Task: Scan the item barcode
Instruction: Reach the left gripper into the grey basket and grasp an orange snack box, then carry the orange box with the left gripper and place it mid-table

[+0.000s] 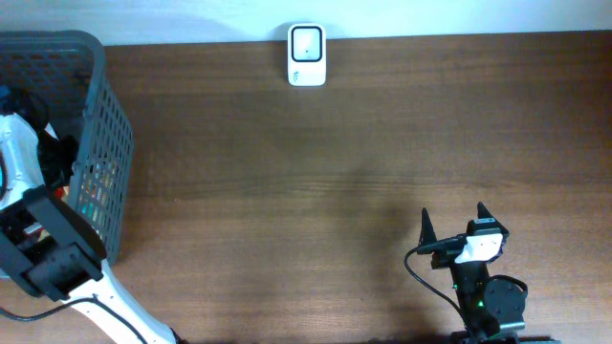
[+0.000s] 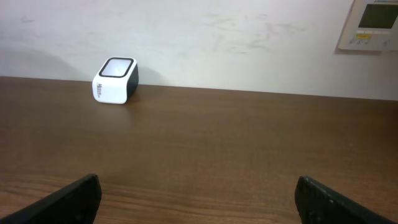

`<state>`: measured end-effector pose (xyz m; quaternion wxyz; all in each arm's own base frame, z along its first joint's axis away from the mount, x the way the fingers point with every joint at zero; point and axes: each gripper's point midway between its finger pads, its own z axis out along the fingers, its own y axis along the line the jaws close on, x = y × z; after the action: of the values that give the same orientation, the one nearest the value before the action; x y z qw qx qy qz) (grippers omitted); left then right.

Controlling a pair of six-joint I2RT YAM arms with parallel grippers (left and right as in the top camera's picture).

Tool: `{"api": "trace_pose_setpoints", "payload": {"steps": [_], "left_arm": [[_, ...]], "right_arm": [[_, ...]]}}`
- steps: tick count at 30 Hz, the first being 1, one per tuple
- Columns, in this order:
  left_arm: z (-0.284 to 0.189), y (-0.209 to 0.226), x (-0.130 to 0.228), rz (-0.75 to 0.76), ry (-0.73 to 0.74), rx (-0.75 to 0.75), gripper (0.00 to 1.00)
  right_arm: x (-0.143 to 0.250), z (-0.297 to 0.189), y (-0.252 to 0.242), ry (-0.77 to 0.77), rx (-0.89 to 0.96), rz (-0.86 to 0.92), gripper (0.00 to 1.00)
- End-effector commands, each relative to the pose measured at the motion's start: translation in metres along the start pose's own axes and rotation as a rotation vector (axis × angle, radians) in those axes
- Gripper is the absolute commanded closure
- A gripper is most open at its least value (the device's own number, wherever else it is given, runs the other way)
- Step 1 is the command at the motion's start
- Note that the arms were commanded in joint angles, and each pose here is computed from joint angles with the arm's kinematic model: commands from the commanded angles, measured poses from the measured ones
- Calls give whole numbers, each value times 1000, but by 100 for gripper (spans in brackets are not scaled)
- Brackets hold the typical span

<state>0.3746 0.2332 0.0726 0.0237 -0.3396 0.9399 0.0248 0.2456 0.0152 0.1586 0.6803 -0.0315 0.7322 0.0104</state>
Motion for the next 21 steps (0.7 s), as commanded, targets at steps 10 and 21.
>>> {"api": "trace_pose_setpoints", "payload": {"steps": [10, 21], "left_arm": [[-153, -33, -24, 18, -204, 235, 100], [-335, -171, 77, 501, -461, 792, 100]], "right_arm": [[3, 0, -3, 7, 17, 6, 2], [3, 0, -3, 7, 17, 6, 2]]}}
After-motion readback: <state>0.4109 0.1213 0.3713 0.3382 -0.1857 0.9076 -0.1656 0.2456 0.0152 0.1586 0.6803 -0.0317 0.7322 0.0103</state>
